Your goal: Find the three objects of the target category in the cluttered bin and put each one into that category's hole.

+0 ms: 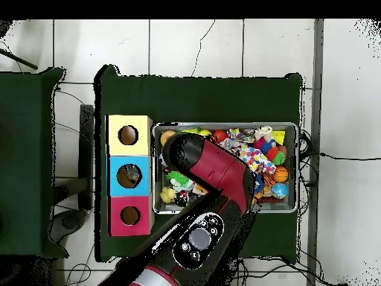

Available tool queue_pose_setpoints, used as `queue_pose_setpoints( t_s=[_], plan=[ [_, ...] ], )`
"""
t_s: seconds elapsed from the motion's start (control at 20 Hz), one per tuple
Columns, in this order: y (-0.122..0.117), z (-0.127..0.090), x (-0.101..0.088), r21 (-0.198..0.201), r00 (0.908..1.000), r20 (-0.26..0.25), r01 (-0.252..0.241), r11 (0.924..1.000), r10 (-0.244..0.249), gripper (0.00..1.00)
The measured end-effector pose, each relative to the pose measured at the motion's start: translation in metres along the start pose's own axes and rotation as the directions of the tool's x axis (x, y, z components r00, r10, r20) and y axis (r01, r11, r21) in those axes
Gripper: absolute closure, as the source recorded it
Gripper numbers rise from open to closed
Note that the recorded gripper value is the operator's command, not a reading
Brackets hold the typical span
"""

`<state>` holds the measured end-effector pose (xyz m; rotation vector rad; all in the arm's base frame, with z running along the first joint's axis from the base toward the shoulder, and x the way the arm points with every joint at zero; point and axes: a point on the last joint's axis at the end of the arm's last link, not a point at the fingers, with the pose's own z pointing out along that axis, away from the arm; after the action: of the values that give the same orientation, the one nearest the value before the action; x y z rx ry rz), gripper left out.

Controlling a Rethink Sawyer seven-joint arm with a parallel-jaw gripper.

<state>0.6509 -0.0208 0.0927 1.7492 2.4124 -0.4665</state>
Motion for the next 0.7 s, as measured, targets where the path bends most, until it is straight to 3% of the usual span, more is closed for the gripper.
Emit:
queue_pose_setpoints(
  t_s=[0.45,0.7],
  plan=[
    [0.003,0.001,0.015,-0.023,0.9993,0.023,-0.029,0.9993,0.029,0.00],
    [-0.012,0.005,0.021,-0.015,0.9982,0.029,-0.053,0.9985,0.053,0.00]
  ],
)
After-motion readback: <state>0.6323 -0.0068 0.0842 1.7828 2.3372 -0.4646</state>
